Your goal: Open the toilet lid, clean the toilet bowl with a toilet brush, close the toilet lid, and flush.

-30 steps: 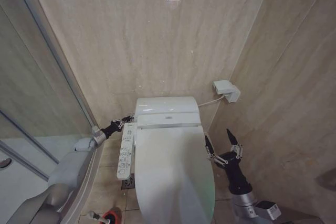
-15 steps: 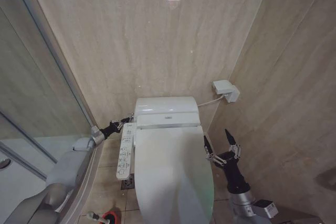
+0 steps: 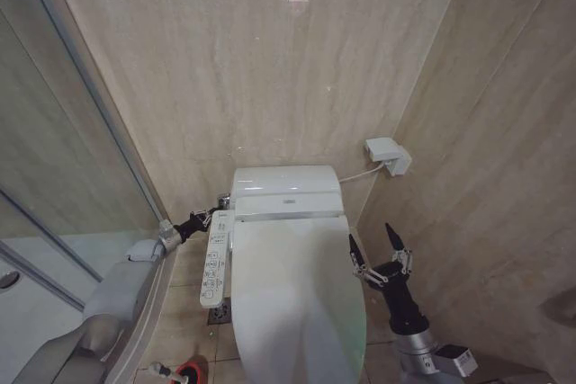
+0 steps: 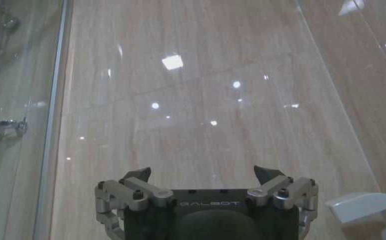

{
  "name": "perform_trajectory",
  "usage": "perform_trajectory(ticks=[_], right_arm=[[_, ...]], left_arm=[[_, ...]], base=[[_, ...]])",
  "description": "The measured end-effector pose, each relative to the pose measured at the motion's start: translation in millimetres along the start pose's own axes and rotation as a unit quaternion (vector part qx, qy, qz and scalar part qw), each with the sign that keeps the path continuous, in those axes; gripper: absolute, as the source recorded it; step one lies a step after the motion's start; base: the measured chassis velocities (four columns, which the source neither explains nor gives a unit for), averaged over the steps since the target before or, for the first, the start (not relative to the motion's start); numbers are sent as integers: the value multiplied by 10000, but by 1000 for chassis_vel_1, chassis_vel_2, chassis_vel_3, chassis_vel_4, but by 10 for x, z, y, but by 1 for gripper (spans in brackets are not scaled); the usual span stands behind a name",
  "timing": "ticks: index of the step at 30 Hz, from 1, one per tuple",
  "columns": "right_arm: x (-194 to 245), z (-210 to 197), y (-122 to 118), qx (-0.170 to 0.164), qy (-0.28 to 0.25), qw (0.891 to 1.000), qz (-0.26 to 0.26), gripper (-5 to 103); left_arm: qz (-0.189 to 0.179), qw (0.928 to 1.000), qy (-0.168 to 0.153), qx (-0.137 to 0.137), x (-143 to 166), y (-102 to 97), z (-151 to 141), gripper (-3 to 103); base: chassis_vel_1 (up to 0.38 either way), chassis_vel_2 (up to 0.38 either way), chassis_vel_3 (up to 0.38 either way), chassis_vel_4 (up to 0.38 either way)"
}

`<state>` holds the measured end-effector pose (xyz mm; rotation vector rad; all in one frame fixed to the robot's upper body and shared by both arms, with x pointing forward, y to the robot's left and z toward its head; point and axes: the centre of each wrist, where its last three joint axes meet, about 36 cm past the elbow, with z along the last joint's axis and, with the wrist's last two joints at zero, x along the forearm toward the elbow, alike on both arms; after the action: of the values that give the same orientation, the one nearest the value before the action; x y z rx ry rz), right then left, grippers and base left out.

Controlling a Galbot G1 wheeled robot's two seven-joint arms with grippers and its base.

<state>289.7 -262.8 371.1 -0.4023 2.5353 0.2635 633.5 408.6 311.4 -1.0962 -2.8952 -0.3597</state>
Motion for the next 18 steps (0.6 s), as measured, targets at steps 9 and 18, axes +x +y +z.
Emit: perform_trajectory(ticks=[9, 18], right_arm=[[3, 6, 5, -1, 3, 10000, -5, 100], [10, 11, 2, 6, 10, 10000, -7, 100]], left_arm=[[-8, 10000, -39, -17, -14, 1, -27, 0], [-28, 10000, -52, -11, -41, 18, -46, 0]], base=[[0, 0, 0, 0], [0, 0, 0, 0]])
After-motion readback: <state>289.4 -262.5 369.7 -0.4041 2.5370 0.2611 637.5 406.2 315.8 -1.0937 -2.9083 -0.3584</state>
